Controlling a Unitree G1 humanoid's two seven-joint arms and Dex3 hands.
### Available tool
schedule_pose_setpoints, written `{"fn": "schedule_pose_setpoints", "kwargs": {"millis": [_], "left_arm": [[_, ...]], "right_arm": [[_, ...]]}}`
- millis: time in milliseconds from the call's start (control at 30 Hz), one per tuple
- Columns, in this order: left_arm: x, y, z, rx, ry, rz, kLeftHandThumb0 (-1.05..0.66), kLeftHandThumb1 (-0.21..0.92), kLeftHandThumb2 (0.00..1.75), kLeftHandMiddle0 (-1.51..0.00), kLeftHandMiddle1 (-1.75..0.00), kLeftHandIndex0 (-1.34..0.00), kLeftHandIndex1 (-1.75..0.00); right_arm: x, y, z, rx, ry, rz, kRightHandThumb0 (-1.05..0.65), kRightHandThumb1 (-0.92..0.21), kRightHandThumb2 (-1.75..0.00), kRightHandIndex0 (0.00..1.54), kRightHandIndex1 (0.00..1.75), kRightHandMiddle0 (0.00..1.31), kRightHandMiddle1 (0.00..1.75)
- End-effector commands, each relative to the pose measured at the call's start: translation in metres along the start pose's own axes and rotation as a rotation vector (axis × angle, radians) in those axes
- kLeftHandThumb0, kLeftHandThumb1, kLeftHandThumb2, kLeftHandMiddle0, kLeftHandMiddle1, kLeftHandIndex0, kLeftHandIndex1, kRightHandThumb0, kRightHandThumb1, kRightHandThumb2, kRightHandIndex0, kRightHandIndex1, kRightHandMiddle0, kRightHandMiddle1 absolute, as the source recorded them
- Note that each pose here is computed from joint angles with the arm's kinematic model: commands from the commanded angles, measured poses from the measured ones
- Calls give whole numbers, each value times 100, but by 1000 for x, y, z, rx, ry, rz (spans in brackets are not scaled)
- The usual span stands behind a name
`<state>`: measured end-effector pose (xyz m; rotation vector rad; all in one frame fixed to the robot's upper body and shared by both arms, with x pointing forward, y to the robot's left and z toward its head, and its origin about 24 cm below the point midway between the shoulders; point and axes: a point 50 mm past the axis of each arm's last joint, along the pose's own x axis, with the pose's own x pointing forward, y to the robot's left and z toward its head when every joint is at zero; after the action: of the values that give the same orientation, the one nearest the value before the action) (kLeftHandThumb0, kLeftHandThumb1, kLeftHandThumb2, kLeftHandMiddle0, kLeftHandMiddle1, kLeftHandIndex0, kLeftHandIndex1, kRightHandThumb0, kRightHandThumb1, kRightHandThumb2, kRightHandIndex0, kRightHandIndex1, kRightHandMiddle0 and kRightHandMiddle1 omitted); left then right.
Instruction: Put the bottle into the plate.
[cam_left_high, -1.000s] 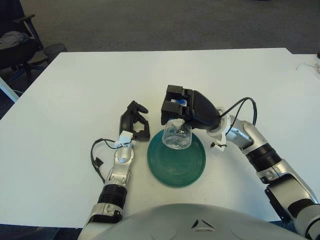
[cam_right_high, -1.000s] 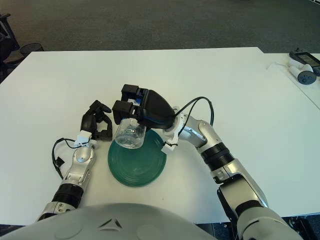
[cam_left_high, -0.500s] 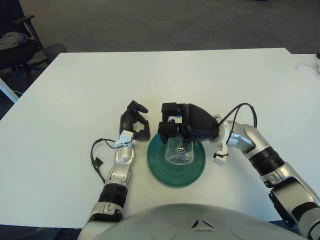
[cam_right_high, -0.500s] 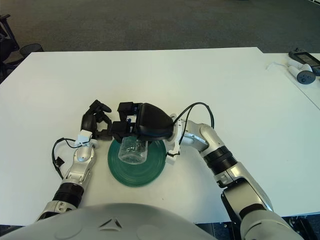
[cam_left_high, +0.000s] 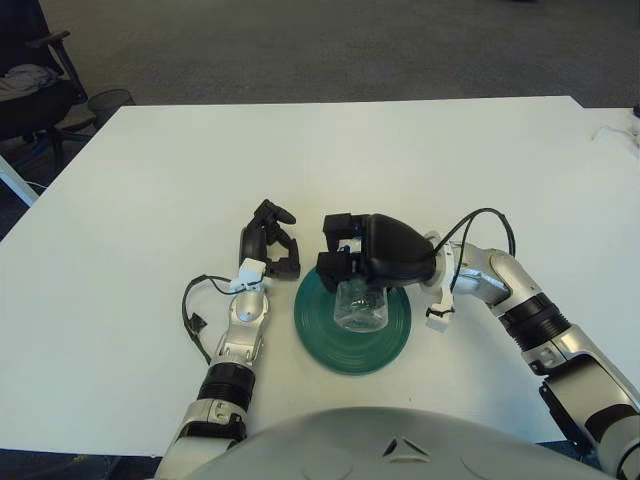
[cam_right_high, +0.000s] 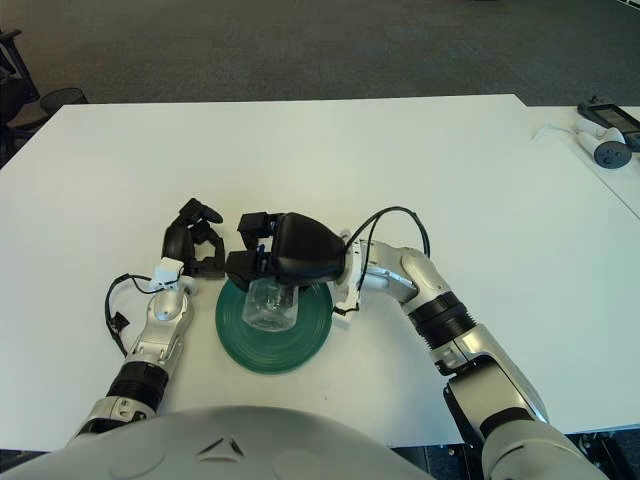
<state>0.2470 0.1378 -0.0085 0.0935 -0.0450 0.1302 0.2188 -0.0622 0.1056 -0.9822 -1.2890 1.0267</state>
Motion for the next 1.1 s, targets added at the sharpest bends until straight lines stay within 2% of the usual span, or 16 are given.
{"fn": "schedule_pose_setpoints", "kwargs": {"millis": [0,100,167,267,300,400,500,533,567,633,733,833,900,1067], "left_arm": [[-18,3,-25,24,134,-1,0,-5,171,-89,-168,-67,-175],[-18,3,-25,27,135,0,0,-5,172,-89,-168,-67,-175],[-18,4,-25,28,137,1,0,-5,172,-89,-168,-67,-175],[-19,4,-26,24,139,3,0,-5,172,-89,-168,-67,-175],[-19,4,-26,22,140,3,0,-5,172,-89,-168,-67,-175],[-19,4,-26,32,134,3,0,-5,172,-89,-169,-67,-175],[-19,3,-25,52,124,8,0,-6,173,-89,-170,-67,-175],[-19,3,-25,65,119,12,0,-6,173,-89,-171,-68,-175],[-19,3,-25,75,115,15,0,-6,174,-88,-172,-68,-175],[-19,4,-25,96,105,18,0,-6,174,-88,-173,-68,-175],[-18,4,-25,105,95,13,0,-6,174,-88,-173,-68,-175],[-18,4,-25,102,95,3,0,-6,175,-89,-173,-68,-175],[-18,4,-26,79,102,-23,0,-5,173,-88,-172,-67,-175],[-19,5,-29,28,121,-33,0,-3,169,-88,-170,-65,-175]], "right_arm": [[-3,1,1,-47,-10,60,-16,-31,-132,79,175,53,175],[-3,2,1,-70,-9,79,-33,-45,-115,107,175,48,175],[-3,3,1,-86,-2,88,-38,-48,-111,112,175,47,175],[-3,5,-2,-117,14,114,-41,-49,-109,111,175,47,175],[-2,5,-3,-126,18,123,-41,-50,-109,98,175,47,175],[-1,4,-4,-147,16,153,-42,-50,-108,76,175,46,175],[0,1,-6,-173,-2,202,-40,-58,-98,36,175,41,175],[-1,-2,-7,-194,-20,238,-39,-65,-89,29,158,36,175],[-1,-4,-7,-208,-33,263,-39,-73,-78,18,124,26,157],[-1,-9,-8,-260,-65,312,-39,-74,-84,8,68,11,104],[-1,-14,-7,-323,-84,344,-35,-74,-91,3,31,3,65],[-1,-16,-6,-355,-83,351,-28,-70,-99,1,12,1,47],[-2,-17,-5,-386,-77,356,-24,-67,-104,0,6,0,37],[-3,-16,-3,-418,-75,364,-20,-62,-111,0,1,0,21]]}}
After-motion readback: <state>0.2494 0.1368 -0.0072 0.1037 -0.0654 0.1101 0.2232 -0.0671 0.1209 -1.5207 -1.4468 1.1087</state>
